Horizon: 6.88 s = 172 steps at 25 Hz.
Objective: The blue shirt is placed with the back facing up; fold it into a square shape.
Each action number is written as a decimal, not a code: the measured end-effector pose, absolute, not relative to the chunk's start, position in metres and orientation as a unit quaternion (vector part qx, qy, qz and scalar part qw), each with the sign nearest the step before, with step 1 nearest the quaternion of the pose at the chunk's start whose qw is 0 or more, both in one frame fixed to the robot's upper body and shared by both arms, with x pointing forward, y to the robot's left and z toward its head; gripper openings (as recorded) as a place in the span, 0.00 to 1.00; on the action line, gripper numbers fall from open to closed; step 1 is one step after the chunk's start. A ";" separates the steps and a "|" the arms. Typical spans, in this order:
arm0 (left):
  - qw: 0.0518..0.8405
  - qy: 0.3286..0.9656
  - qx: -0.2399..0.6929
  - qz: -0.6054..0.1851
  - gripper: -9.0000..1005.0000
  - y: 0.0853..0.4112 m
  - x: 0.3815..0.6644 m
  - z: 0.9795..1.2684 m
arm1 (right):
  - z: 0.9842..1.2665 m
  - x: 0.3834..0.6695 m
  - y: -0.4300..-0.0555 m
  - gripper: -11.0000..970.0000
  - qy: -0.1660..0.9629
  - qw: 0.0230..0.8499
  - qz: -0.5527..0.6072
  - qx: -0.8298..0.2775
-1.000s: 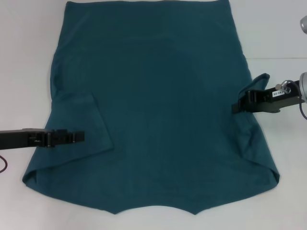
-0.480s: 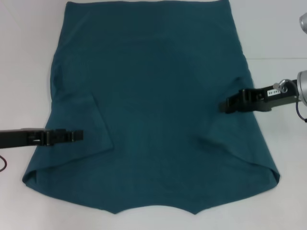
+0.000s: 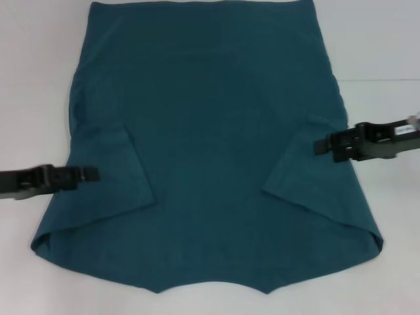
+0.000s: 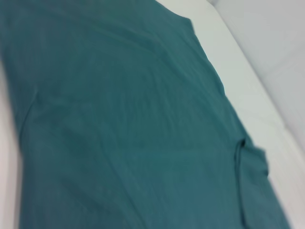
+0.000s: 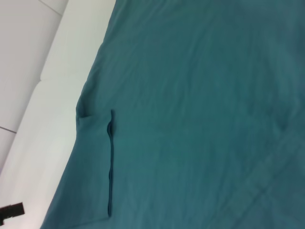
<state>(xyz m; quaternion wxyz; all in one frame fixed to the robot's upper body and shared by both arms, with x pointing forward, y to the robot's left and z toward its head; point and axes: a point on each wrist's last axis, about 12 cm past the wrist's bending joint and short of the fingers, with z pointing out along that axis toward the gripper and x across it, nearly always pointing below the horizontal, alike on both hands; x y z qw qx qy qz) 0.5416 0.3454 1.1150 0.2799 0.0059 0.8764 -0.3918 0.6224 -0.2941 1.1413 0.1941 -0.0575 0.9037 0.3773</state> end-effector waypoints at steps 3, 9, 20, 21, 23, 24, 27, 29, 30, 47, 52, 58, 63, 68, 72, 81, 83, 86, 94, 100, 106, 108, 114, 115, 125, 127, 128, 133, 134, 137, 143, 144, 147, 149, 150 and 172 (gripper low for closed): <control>0.249 0.867 -0.053 -0.428 0.72 0.357 0.532 1.121 | 1.142 0.618 -0.306 0.61 0.903 0.192 0.381 -0.050; 0.214 0.870 -0.137 -0.422 0.72 0.384 0.509 1.112 | 1.140 0.614 -0.314 0.74 0.904 0.194 0.378 -0.043; 0.225 0.889 -0.149 -0.371 0.72 0.397 0.495 1.092 | 1.138 0.613 -0.313 0.77 0.904 0.195 0.378 -0.046; 0.231 0.891 -0.136 -0.367 0.72 0.397 0.495 1.091 | 1.138 0.613 -0.313 0.77 0.904 0.195 0.378 -0.046; 0.239 0.893 -0.116 -0.362 0.72 0.395 0.495 1.088 | 1.137 0.613 -0.313 0.77 0.904 0.196 0.378 -0.048; 0.242 0.894 -0.109 -0.360 0.72 0.394 0.496 1.086 | 1.137 0.612 -0.313 0.77 0.904 0.196 0.378 -0.048; 0.247 0.897 -0.107 -0.351 0.72 0.392 0.497 1.082 | 1.136 0.611 -0.314 0.77 0.904 0.196 0.377 -0.048; 0.244 0.898 -0.115 -0.348 0.72 0.392 0.498 1.078 | 1.135 0.611 -0.315 0.77 0.904 0.195 0.377 -0.047; 0.244 0.897 -0.119 -0.348 0.72 0.391 0.498 1.077 | 1.135 0.610 -0.316 0.77 0.904 0.195 0.377 -0.046; 0.244 0.896 -0.144 -0.341 0.72 0.393 0.500 1.073 | 1.136 0.610 -0.319 0.77 0.900 0.206 0.383 -0.036; 0.244 0.897 -0.142 -0.340 0.71 0.392 0.500 1.070 | 1.137 0.610 -0.321 0.77 0.899 0.208 0.385 -0.034; 0.233 0.902 -0.131 -0.340 0.68 0.385 0.501 1.065 | 1.136 0.610 -0.322 0.77 0.898 0.210 0.386 -0.030; 0.222 0.903 -0.123 -0.348 0.66 0.376 0.505 1.061 | 1.136 0.610 -0.324 0.77 0.897 0.213 0.386 -0.025; 0.216 0.900 -0.109 -0.364 0.64 0.365 0.512 1.064 | 1.137 0.610 -0.326 0.77 0.896 0.216 0.387 -0.023; 0.208 0.899 -0.096 -0.372 0.63 0.354 0.521 1.065 | 1.137 0.609 -0.326 0.77 0.894 0.219 0.390 -0.021; 0.199 0.904 -0.110 -0.362 0.59 0.353 0.528 1.066 | 1.138 0.609 -0.328 0.77 0.891 0.224 0.394 -0.021; 0.193 0.907 -0.109 -0.357 0.58 0.353 0.527 1.065 | 1.138 0.609 -0.328 0.77 0.891 0.225 0.394 -0.022; 0.190 0.910 -0.106 -0.353 0.54 0.353 0.528 1.065 | 1.139 0.609 -0.329 0.77 0.891 0.225 0.394 -0.022; 0.192 0.909 -0.100 -0.357 0.37 0.352 0.528 1.066 | 1.137 0.605 -0.331 0.77 0.893 0.217 0.393 -0.024; 0.196 0.906 -0.093 -0.364 0.19 0.351 0.530 1.069 | 1.136 0.595 -0.342 0.77 0.896 0.198 0.397 -0.028; 0.220 0.897 -0.068 -0.377 0.03 0.349 0.533 1.075 | 1.135 0.577 -0.362 0.77 0.910 0.161 0.380 -0.039; 0.223 0.896 -0.063 -0.380 0.03 0.347 0.535 1.076 | 1.133 0.571 -0.367 0.77 0.916 0.150 0.371 -0.038; 0.225 0.895 -0.056 -0.382 0.03 0.344 0.540 1.079 | 1.120 0.563 -0.368 0.76 0.928 0.132 0.339 -0.079; 0.225 0.895 -0.056 -0.382 0.03 0.343 0.540 1.079 | 1.118 0.562 -0.366 0.76 0.928 0.133 0.336 -0.091; 0.224 0.895 -0.058 -0.383 0.03 0.344 0.538 1.078 | 1.105 0.565 -0.354 0.74 0.930 0.146 0.309 -0.136; 0.224 0.895 -0.058 -0.382 0.03 0.344 0.538 1.078 | 1.104 0.566 -0.352 0.73 0.930 0.146 0.307 -0.142; 0.224 0.895 -0.059 -0.382 0.03 0.344 0.538 1.078 | 1.103 0.566 -0.351 0.73 0.930 0.146 0.306 -0.143; 0.224 0.894 -0.059 -0.383 0.03 0.344 0.539 1.078 | 1.100 0.566 -0.347 0.72 0.929 0.147 0.307 -0.144; 0.224 0.894 -0.059 -0.382 0.03 0.344 0.539 1.078 | 1.100 0.566 -0.346 0.72 0.929 0.146 0.307 -0.144; 0.224 0.894 -0.060 -0.382 0.03 0.344 0.540 1.078 | 1.099 0.565 -0.345 0.71 0.929 0.144 0.307 -0.145; 0.226 0.895 -0.061 -0.380 0.03 0.344 0.541 1.078 | 1.097 0.565 -0.342 0.69 0.931 0.136 0.306 -0.149; 0.226 0.895 -0.061 -0.380 0.03 0.344 0.541 1.078 | 1.096 0.565 -0.342 0.69 0.931 0.136 0.306 -0.148; 0.226 0.895 -0.062 -0.380 0.03 0.344 0.541 1.078 | 1.096 0.566 -0.342 0.69 0.931 0.138 0.304 -0.147; 0.226 0.895 -0.062 -0.380 0.03 0.344 0.541 1.078 | 1.096 0.567 -0.342 0.68 0.932 0.141 0.301 -0.146; 0.226 0.895 -0.062 -0.380 0.03 0.344 0.541 1.078 | 1.096 0.567 -0.342 0.68 0.932 0.142 0.299 -0.146; 0.230 0.894 -0.066 -0.378 0.03 0.345 0.541 1.078 | 1.086 0.572 -0.313 0.62 0.929 0.135 0.305 -0.161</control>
